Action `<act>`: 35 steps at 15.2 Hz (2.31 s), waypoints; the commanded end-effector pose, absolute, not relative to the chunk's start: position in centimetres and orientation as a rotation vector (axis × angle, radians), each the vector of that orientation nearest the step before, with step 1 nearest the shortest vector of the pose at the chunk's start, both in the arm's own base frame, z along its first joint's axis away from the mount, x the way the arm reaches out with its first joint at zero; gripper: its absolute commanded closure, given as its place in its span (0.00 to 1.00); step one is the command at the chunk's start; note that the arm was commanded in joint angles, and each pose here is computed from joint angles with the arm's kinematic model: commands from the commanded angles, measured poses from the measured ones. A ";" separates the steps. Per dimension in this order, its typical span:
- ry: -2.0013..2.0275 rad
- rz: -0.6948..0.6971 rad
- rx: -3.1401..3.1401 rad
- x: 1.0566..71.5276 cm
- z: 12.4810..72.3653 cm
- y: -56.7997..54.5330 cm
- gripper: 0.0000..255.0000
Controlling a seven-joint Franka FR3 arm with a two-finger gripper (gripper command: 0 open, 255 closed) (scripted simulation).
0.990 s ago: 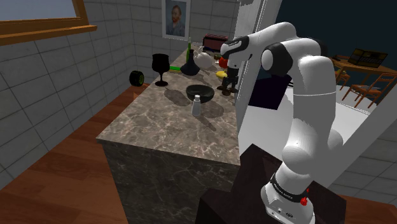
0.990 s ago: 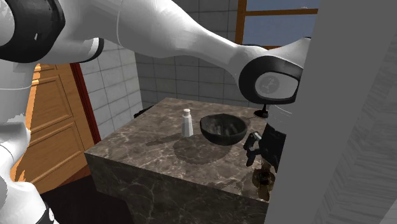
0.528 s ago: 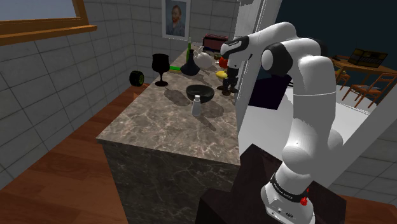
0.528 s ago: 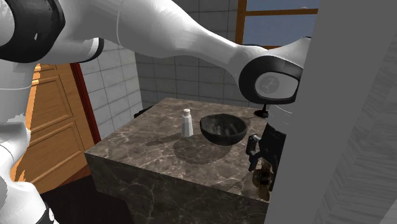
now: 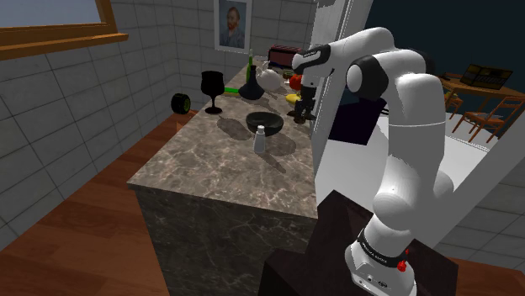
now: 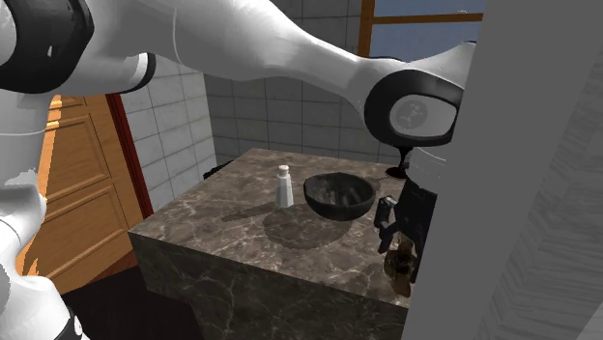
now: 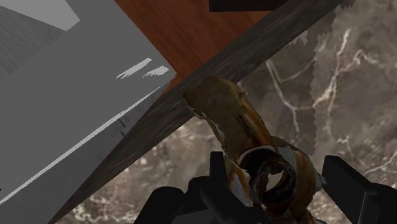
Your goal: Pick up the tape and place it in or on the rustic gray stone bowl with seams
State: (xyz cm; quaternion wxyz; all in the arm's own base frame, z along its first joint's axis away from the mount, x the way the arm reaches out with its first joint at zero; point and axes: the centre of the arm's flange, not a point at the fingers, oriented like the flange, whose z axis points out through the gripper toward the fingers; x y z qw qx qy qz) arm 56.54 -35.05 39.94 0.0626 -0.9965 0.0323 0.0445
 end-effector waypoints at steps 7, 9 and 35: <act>0.098 0.135 -3.012 56.5 44.2 -35.1 1.00; 0.098 0.135 -3.012 56.5 45.2 -35.1 1.00; 0.098 0.135 -3.012 59.8 53.5 -22.4 1.00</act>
